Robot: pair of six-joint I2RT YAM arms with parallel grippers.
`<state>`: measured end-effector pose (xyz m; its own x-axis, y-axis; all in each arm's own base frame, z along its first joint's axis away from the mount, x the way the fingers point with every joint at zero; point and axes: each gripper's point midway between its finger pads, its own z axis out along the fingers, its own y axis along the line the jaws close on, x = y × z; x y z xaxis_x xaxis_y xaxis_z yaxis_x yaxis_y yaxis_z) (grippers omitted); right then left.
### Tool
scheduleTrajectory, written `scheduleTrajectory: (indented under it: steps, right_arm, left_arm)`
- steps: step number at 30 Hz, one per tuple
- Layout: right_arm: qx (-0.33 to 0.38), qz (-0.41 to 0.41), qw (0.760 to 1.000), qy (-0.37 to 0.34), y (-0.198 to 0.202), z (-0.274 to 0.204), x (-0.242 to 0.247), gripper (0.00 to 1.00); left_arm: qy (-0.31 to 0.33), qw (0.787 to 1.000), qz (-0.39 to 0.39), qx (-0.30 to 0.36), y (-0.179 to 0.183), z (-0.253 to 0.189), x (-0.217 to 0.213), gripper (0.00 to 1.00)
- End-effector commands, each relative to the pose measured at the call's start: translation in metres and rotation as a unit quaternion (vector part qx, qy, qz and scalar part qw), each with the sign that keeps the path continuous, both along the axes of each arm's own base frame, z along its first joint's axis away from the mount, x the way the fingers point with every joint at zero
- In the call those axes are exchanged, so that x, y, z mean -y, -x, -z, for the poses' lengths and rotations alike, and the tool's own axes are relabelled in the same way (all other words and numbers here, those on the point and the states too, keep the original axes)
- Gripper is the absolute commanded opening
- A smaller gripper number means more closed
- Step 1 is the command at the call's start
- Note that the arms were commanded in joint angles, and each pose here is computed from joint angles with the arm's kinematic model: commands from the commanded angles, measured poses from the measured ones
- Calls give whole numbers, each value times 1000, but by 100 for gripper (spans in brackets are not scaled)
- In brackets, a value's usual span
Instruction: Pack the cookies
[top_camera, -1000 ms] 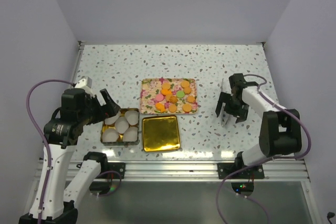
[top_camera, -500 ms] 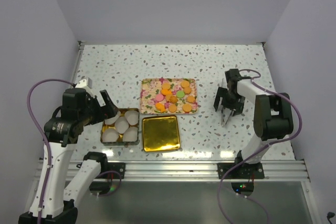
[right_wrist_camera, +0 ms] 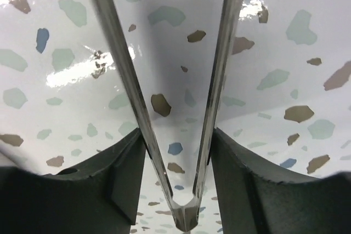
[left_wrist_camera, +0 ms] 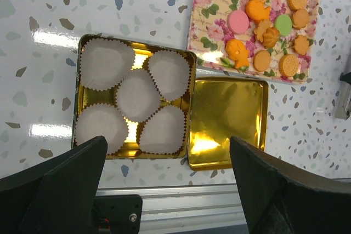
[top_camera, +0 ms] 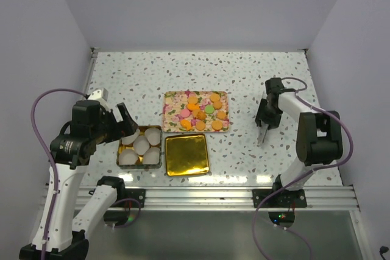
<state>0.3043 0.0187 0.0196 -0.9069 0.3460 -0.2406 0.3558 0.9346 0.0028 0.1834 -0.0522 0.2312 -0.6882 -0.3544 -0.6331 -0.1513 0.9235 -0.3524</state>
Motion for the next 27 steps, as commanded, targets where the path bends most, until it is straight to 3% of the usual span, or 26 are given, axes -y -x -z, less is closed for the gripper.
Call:
scheduleTrajectory:
  steps: [1, 5, 11, 22, 27]
  right_arm:
    - [48, -9, 999, 14, -10, -43, 5, 51]
    - [92, -26, 995, -4, -14, -106, -7, 49]
    - [81, -75, 992, -56, 8, -165, -54, 50]
    - [85, -122, 976, -157, 47, -213, -120, 48]
    - [79, -170, 969, -158, 61, -230, -150, 49]
  left_arm:
    - [-8, 1000, 13, 23, -2, -16, 1, 99]
    - [-5, 999, 14, 29, -6, -20, 3, 99]
    - [9, 999, 20, 37, -10, -25, 8, 99]
    - [30, 999, 27, 34, -10, -18, 16, 97]
    - [22, 999, 17, 34, -7, -18, 11, 98]
